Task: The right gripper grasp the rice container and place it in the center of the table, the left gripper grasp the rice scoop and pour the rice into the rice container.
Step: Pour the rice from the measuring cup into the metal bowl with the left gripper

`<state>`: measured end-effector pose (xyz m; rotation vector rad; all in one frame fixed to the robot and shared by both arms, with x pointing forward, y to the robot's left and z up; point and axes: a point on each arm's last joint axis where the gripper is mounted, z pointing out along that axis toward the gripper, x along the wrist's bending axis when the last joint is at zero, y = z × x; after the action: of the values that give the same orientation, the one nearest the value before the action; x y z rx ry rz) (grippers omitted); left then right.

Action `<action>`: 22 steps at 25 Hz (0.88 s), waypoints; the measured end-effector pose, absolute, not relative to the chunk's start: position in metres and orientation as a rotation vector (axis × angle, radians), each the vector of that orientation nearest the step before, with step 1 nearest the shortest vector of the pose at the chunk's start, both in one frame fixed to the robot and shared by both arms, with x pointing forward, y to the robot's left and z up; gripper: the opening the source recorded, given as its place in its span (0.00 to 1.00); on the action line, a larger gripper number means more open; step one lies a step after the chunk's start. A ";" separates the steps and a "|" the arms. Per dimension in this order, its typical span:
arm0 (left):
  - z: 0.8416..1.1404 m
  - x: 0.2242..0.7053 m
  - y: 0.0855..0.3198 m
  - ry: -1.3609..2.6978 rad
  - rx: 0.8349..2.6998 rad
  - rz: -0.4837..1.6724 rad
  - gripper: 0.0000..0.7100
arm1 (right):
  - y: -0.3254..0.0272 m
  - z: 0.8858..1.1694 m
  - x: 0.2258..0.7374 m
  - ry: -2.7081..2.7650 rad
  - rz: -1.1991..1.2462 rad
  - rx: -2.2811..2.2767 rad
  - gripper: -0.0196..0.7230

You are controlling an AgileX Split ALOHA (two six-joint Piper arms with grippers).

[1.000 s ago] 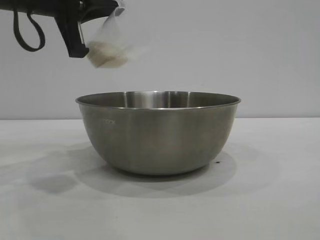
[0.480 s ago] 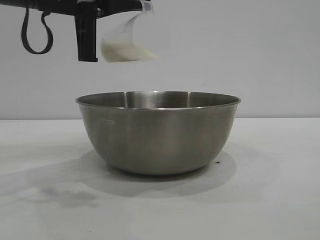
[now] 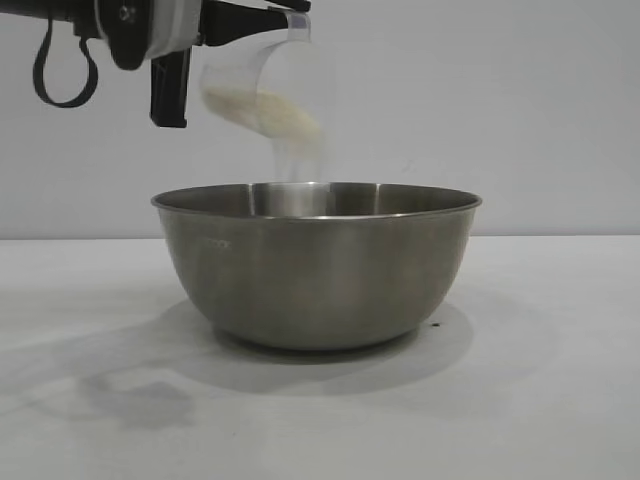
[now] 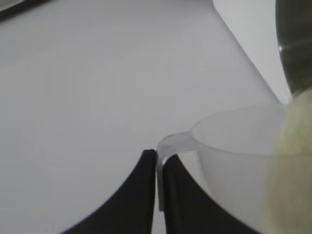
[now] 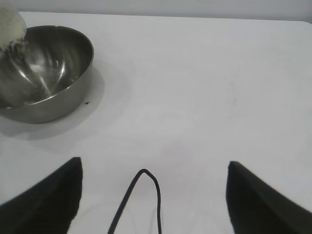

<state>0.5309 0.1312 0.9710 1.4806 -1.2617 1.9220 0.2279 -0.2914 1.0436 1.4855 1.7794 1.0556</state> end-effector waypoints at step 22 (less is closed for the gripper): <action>0.970 0.522 0.120 -1.765 1.174 2.146 0.00 | -0.291 1.044 0.228 1.779 1.056 1.486 0.77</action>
<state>0.5218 0.1200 0.9699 1.1743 -1.7655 2.1464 0.2279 -0.2914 1.0436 1.4855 1.7794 1.0556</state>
